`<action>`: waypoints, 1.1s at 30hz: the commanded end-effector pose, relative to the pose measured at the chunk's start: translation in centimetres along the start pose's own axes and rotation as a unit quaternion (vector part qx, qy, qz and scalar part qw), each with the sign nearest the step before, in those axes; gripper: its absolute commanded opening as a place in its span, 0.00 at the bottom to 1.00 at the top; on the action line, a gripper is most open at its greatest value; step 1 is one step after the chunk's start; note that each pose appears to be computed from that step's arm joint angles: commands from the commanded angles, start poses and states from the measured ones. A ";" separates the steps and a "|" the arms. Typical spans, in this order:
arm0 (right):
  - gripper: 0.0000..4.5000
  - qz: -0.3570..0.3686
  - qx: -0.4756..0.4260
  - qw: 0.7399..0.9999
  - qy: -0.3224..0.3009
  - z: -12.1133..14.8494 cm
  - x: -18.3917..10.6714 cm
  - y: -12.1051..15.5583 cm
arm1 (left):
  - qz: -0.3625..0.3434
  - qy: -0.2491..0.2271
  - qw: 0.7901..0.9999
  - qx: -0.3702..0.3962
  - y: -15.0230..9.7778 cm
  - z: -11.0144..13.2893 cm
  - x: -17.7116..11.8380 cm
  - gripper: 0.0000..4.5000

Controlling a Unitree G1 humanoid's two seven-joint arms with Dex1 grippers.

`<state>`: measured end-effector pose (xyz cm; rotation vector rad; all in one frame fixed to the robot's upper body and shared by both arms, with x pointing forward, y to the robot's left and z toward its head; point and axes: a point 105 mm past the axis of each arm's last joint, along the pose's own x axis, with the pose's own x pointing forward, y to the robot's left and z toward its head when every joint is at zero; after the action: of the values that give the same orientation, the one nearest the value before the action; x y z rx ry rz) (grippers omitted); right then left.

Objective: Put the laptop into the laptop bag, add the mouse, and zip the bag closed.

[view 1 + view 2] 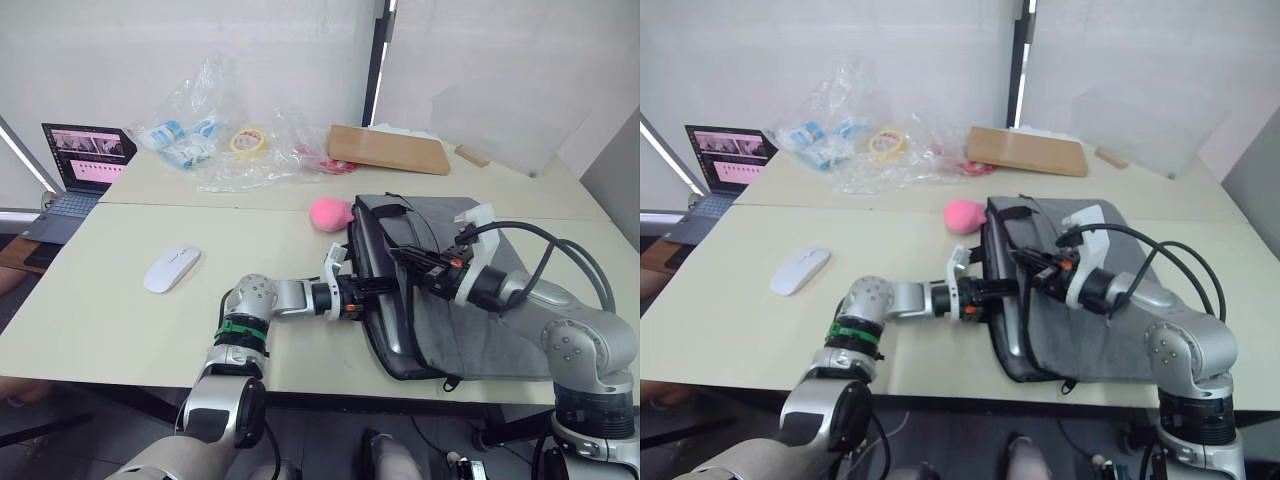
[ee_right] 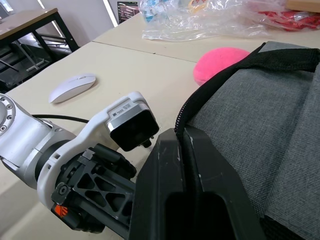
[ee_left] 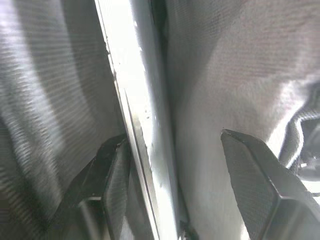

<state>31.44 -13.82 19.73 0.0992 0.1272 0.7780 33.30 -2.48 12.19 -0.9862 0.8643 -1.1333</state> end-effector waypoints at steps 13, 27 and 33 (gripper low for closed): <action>0.00 0.015 -0.020 0.999 -0.029 1.7 0.0 0.7 | -0.050 0.024 0.998 0.036 -2.5 -0.9 2.0 0.03; 0.00 0.008 -0.018 0.999 -0.028 1.5 -0.1 0.5 | -0.037 0.018 0.997 0.072 -2.0 0.3 1.7 0.14; 0.00 0.011 -0.017 0.999 -0.025 1.3 0.1 0.4 | -0.026 0.042 0.988 0.143 -2.0 0.9 -1.3 0.63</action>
<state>31.66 -13.95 19.62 0.1083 0.1312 0.7696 33.52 -1.23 13.16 -0.7734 0.7725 -1.2435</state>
